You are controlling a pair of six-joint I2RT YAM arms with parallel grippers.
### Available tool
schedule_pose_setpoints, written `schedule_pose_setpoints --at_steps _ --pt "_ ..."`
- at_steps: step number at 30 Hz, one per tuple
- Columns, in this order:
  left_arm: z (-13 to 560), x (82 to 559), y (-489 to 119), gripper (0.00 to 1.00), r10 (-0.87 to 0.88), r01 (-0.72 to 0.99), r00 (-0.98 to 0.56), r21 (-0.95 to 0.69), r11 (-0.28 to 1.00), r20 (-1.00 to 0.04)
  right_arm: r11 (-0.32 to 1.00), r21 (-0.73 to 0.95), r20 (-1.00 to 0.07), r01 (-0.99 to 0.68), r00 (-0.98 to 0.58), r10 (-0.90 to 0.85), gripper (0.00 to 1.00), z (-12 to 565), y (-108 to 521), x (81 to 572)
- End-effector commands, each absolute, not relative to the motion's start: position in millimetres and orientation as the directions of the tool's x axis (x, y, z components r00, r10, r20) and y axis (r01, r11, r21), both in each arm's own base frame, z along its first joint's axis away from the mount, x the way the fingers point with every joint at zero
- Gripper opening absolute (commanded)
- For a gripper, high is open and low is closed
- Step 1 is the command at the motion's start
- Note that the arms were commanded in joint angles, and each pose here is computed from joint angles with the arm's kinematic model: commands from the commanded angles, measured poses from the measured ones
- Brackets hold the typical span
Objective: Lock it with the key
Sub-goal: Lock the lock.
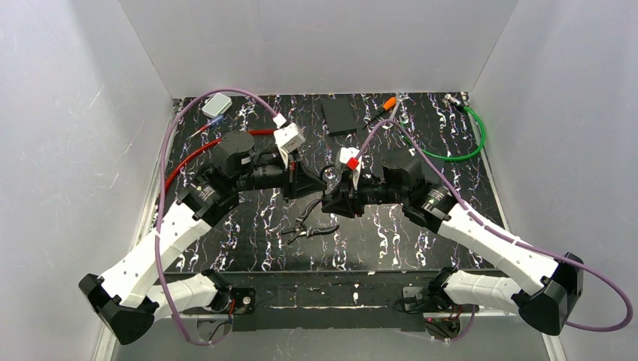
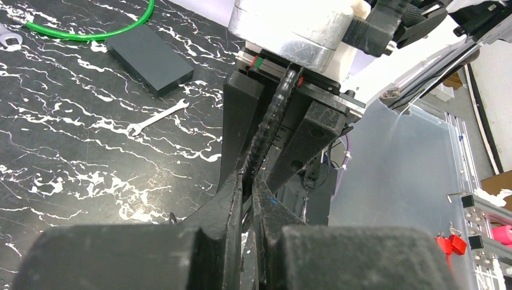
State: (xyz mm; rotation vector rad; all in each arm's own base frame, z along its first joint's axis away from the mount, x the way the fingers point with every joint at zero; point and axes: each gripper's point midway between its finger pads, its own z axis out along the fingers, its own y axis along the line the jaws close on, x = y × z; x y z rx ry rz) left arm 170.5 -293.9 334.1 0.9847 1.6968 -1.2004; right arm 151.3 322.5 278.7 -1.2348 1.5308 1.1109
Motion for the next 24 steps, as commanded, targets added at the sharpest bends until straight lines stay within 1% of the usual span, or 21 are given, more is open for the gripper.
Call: schedule_pose_setpoints --at_steps 1,7,12,15,17,20,21,22,24 --pt "282 139 -293 0.0 0.32 0.833 -0.553 -0.506 0.224 -0.769 0.163 -0.087 -0.983 -0.983 0.112 0.148 0.01 417 328 167" --pt "305 162 -286 0.0 0.306 0.846 -0.529 -0.462 0.267 -0.792 0.212 -0.005 -0.989 -0.977 0.036 0.143 0.01 405 321 182" --pt "332 184 -272 0.0 0.23 0.845 -0.52 -0.456 0.281 -0.822 0.228 0.058 -0.989 -0.972 -0.025 0.143 0.01 395 313 192" --pt "343 181 -275 0.0 0.233 0.861 -0.502 -0.453 0.232 -0.833 0.22 0.094 -0.986 -0.971 -0.061 0.156 0.01 392 313 197" --pt "345 175 -279 0.0 0.238 0.85 -0.525 -0.489 0.197 -0.817 0.206 0.096 -0.985 -0.974 -0.063 0.162 0.01 394 315 197" --pt "347 173 -283 0.0 0.245 0.848 -0.529 -0.497 0.181 -0.813 0.183 0.098 -0.985 -0.978 -0.069 0.16 0.01 394 318 196" --pt "349 172 -283 0.01 0.244 0.854 -0.519 -0.489 0.177 -0.819 0.177 0.101 -0.985 -0.979 -0.073 0.156 0.01 393 319 195" --pt "351 174 -283 0.09 0.241 0.857 -0.514 -0.481 0.182 -0.823 0.175 0.107 -0.985 -0.979 -0.08 0.153 0.01 391 320 195" --pt "357 180 -280 0.31 0.217 0.858 -0.509 -0.469 0.209 -0.833 0.183 0.129 -0.983 -0.975 -0.102 0.154 0.01 389 320 197"
